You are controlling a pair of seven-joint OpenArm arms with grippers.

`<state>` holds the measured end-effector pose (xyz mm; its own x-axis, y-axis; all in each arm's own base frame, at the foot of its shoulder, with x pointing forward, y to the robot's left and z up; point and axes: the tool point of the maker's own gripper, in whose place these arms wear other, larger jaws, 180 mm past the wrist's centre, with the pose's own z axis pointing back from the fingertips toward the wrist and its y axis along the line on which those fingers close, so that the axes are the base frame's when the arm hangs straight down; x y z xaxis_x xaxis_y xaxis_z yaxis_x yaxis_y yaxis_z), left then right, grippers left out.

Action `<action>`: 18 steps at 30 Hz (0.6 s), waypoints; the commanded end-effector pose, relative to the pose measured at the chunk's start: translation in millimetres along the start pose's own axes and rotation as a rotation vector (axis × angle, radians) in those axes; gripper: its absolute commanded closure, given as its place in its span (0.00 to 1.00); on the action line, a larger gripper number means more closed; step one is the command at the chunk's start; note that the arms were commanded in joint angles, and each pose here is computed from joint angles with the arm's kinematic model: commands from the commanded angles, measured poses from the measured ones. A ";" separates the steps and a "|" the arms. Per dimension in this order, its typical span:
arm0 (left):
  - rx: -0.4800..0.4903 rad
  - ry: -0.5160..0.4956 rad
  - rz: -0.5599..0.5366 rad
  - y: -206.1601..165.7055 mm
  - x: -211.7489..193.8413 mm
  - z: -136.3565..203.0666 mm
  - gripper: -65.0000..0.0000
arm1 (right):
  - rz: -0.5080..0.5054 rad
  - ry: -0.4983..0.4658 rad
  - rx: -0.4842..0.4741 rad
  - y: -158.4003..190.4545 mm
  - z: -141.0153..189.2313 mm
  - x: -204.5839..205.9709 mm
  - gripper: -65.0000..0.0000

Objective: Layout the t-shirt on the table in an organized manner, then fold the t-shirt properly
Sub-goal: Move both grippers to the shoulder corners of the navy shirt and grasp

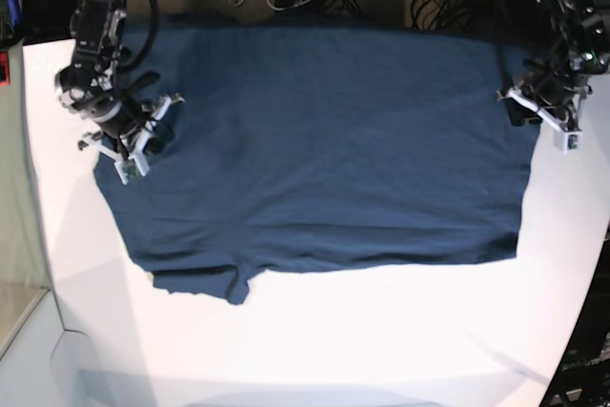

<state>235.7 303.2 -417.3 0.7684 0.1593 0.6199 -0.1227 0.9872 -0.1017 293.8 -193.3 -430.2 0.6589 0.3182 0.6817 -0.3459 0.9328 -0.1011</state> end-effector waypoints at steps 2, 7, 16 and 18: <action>0.009 -0.002 0.015 9.2 6.1 -5.5 0.71 | -0.001 0.010 -0.004 -11.3 -7.8 -1.8 1.00; -0.014 0.030 0.128 13.5 -1.0 -38.0 0.71 | -0.031 0.004 0.009 -26.5 -26.9 5.7 1.00; -0.088 0.007 0.127 -9.9 23.7 -86.8 0.71 | -0.099 -0.063 0.039 -55.0 -63.4 55.7 1.00; -0.087 -0.016 0.133 -7.9 37.1 -91.0 0.71 | -0.108 -0.070 0.039 -62.1 -67.2 65.9 1.00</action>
<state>346.4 298.8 -440.1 0.6370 0.3292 0.6970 -0.1488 0.9397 -0.3079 402.6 -207.2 -429.4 0.6339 0.1766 0.7530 -0.3112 0.9495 0.0392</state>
